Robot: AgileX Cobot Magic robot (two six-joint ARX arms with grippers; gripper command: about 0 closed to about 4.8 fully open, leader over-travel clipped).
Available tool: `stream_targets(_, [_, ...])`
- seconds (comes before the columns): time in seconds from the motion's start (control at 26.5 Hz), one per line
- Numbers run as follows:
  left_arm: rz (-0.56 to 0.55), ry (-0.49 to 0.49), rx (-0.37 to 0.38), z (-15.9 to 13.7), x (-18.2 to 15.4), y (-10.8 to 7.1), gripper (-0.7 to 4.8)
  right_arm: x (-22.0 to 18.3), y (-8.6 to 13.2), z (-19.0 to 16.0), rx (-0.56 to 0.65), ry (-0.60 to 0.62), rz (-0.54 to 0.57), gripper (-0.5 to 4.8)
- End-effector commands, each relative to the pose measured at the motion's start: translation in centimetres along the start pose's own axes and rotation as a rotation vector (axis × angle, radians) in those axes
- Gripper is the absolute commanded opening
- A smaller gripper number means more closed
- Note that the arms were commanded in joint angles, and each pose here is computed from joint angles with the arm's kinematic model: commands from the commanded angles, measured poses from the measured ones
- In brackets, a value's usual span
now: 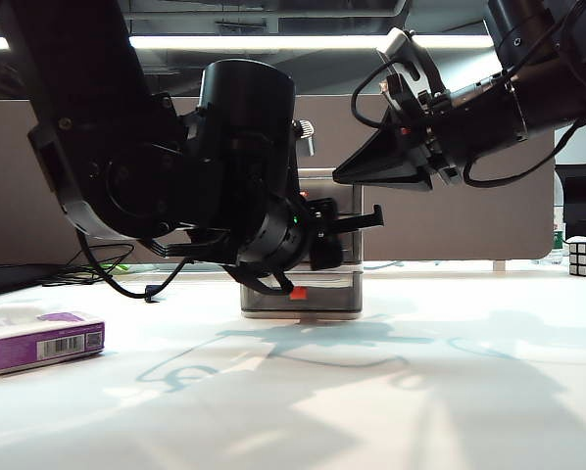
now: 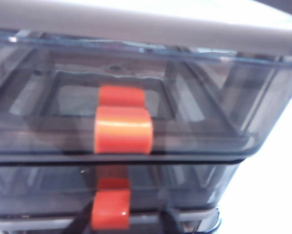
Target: Open the second layer of the drawer on the table, pick up a pack of napkins on the table and put it in, and finally close the drawer.
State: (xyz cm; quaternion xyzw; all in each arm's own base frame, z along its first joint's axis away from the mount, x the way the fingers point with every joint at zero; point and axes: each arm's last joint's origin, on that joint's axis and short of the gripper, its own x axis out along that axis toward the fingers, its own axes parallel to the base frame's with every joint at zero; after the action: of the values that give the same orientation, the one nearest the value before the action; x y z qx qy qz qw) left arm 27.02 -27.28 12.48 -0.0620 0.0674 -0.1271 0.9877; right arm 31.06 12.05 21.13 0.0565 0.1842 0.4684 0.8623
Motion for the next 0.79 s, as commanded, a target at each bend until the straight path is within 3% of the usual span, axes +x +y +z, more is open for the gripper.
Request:
stream_targets(0.04, [-0.002, -0.007, -0.006, 0.18, -0.03, -0.16, 1.06, 0.0, 0.05, 0.36, -0.018, -0.016, 0.0, -0.05])
stream_targets(0.53, [-0.002, -0.011, -0.009, 0.25, -0.02, -0.18, 0.73, 0.04, -0.17, 0.38, -0.051, -0.022, -0.063, -0.05])
stream_targets(0.72, [-0.003, -0.013, -0.01, 0.29, 0.01, -0.2, 0.46, 0.04, -0.19, 0.39, -0.064, -0.023, -0.068, -0.05])
stream_targets(0.79, [-0.002, -0.012, -0.009, 0.28, 0.01, -0.19, 0.04, 0.22, -0.4, 0.29, -0.076, -0.03, -0.087, -0.05])
